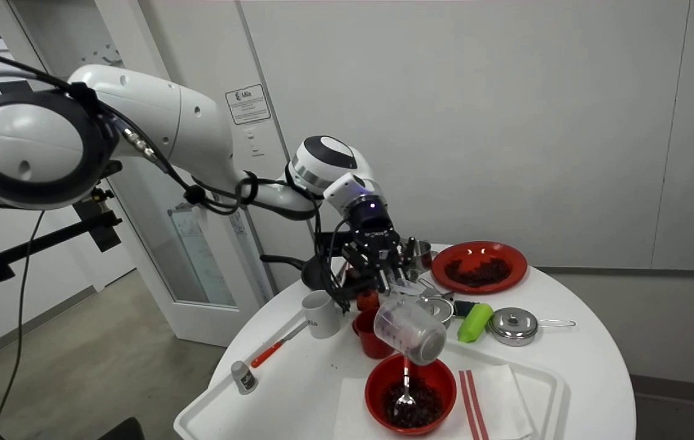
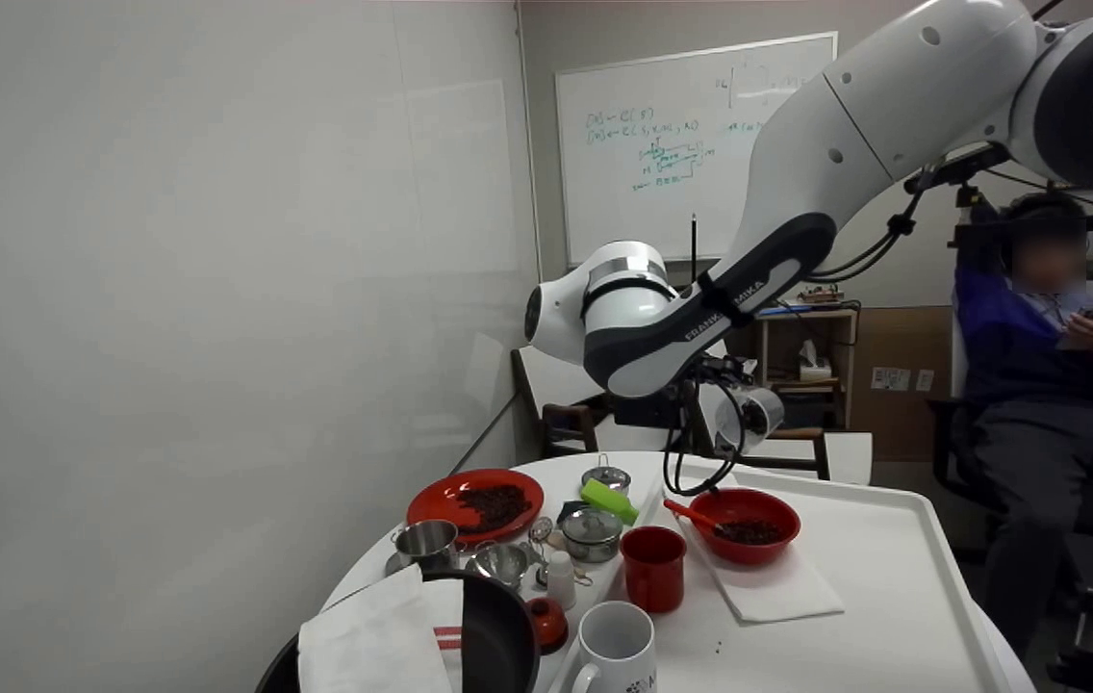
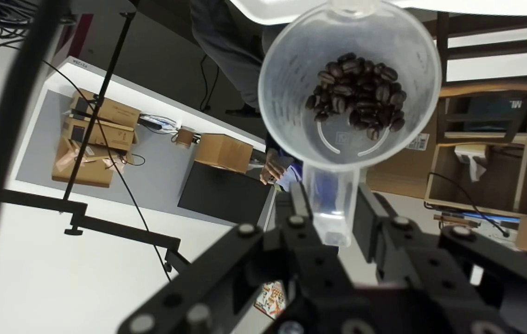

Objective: Pour some of the contents of the clear jar into the red bowl

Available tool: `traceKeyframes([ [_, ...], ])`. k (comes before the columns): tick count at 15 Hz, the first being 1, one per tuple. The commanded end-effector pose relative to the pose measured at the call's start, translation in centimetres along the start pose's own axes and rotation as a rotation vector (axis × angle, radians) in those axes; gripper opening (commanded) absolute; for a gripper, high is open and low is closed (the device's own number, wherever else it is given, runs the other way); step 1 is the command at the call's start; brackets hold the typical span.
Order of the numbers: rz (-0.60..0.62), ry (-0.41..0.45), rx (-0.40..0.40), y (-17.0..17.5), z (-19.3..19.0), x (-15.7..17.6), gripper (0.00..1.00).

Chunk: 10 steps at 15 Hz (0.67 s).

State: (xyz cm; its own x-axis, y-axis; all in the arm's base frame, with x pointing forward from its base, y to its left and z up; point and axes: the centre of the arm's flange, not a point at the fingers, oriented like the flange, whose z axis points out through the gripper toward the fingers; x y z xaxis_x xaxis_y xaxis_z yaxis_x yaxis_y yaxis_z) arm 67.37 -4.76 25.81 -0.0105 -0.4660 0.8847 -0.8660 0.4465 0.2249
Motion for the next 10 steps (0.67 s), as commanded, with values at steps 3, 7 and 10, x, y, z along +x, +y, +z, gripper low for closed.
traceKeyframes([
  [3,0.056,0.098,-0.012,-0.4,-1.4,-0.5,0.12],
  [7,0.061,0.136,-0.035,-0.4,-1.2,-1.1,0.12],
  [10,0.062,0.179,-0.057,-0.6,-1.0,-1.6,0.12],
])
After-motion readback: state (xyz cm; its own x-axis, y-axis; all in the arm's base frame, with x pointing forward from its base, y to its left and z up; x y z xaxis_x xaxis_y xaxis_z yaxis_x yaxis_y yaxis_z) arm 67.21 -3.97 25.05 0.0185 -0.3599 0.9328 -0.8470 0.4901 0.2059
